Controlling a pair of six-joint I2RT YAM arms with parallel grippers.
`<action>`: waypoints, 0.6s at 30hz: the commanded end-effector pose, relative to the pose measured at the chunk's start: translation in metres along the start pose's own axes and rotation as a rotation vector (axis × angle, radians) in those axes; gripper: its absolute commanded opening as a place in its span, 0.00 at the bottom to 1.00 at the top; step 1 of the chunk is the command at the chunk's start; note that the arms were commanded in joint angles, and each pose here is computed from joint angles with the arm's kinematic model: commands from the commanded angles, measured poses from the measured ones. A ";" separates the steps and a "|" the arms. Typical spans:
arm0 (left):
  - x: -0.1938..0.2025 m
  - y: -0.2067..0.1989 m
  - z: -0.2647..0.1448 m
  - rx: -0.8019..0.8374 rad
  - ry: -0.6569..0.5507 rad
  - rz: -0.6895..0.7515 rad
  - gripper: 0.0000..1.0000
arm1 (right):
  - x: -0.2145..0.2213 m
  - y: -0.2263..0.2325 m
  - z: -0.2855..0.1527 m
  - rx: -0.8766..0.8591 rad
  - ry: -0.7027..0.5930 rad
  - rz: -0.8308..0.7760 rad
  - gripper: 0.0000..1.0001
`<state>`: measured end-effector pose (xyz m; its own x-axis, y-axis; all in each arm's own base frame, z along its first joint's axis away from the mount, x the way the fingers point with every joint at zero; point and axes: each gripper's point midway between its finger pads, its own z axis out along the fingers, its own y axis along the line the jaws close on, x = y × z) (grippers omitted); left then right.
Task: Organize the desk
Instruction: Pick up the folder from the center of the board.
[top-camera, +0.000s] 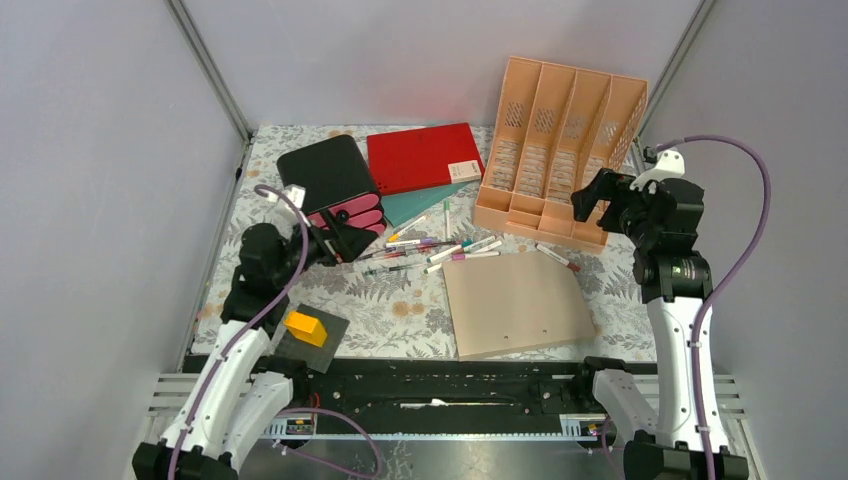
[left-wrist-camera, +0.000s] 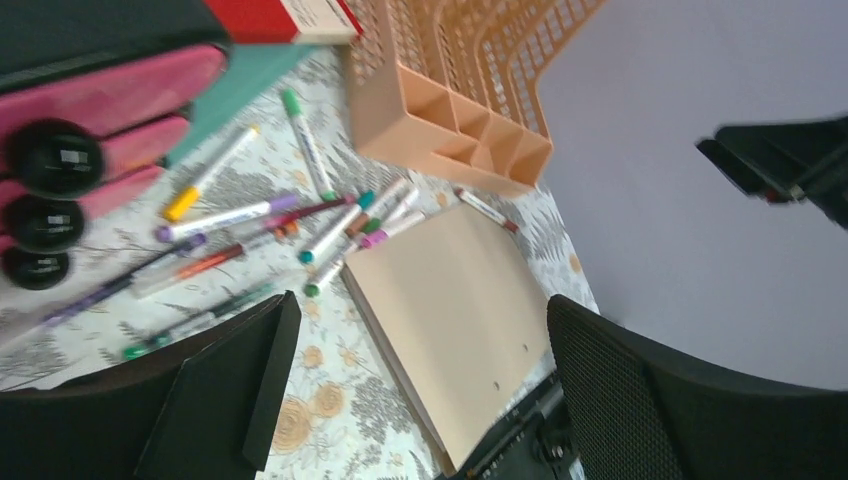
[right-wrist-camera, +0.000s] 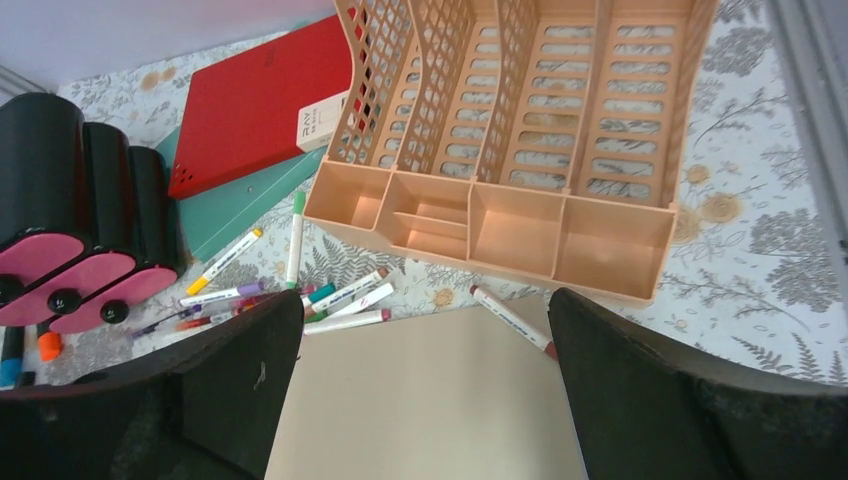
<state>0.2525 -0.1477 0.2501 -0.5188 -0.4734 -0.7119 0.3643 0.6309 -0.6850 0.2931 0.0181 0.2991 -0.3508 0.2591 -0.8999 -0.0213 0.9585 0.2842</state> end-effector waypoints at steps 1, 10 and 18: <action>0.012 -0.039 0.010 0.170 0.052 0.032 0.99 | -0.014 0.015 0.006 -0.074 -0.014 0.035 1.00; 0.087 -0.080 0.035 0.290 0.203 0.122 0.99 | 0.026 0.053 0.015 -0.411 0.087 -0.146 1.00; 0.108 -0.063 0.055 0.240 0.211 0.150 0.99 | 0.090 0.088 -0.009 -0.852 0.215 -0.293 1.00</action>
<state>0.1952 -0.2706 0.1937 -0.6736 -0.1738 -0.7183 0.5729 0.4912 -0.6561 0.2753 0.1002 0.2477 -0.4695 0.0140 -0.8828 -0.5813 0.7477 0.3210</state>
